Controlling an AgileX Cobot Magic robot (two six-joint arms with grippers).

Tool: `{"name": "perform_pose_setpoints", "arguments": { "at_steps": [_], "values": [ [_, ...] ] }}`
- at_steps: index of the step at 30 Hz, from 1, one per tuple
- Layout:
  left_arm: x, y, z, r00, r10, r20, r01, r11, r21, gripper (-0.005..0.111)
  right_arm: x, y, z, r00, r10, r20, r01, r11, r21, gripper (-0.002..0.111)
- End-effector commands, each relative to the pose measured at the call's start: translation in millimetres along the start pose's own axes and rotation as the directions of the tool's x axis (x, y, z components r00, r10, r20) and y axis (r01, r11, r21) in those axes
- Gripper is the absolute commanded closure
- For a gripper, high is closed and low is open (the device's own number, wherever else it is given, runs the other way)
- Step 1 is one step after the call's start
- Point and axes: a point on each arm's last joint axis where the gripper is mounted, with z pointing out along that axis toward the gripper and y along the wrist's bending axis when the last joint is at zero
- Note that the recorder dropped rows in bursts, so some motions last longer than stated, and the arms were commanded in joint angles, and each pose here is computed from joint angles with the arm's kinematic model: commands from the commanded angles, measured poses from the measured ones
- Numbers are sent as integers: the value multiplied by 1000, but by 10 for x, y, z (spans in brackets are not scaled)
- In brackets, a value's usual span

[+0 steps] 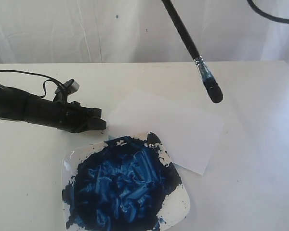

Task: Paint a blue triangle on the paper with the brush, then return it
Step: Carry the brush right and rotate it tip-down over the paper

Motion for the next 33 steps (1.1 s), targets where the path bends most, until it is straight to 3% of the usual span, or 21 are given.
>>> {"name": "perform_pose_setpoints", "arguments": {
  "at_steps": [1,6,9,13,17,19,23,25,29,33],
  "values": [
    [165,122,110,998,-44,-52,41,998,-42,107,-13,-37,89,1000,9,3,-10,1000,10,108],
    [165,122,110,998,-44,-52,41,998,-42,107,-48,-302,67,956,142,257,-159,986,48,108],
    [165,122,110,998,-44,-52,41,998,-42,107,84,-445,7,923,210,324,-240,969,54,108],
    [165,122,110,998,-44,-52,41,998,-42,107,451,-361,-66,895,153,420,-173,985,10,108],
    [165,122,110,998,-44,-52,41,998,-42,107,782,-471,-132,841,186,508,-231,973,27,108],
    [165,122,110,998,-44,-52,41,998,-42,107,1052,-722,-156,808,240,537,-330,941,75,108],
    [165,122,110,998,-44,-52,41,998,-42,107,1465,-1039,-45,685,393,614,-505,863,10,108],
    [165,122,110,998,-44,-52,41,998,-42,107,1747,-1138,110,660,455,597,-572,820,7,108],
    [166,123,109,998,-42,-54,40,998,-42,107,2151,-1292,418,546,597,587,-731,683,-15,108],
    [166,123,109,998,-42,-54,40,998,-42,107,2285,-1359,673,512,628,586,-751,658,-50,108]
  ]
}}
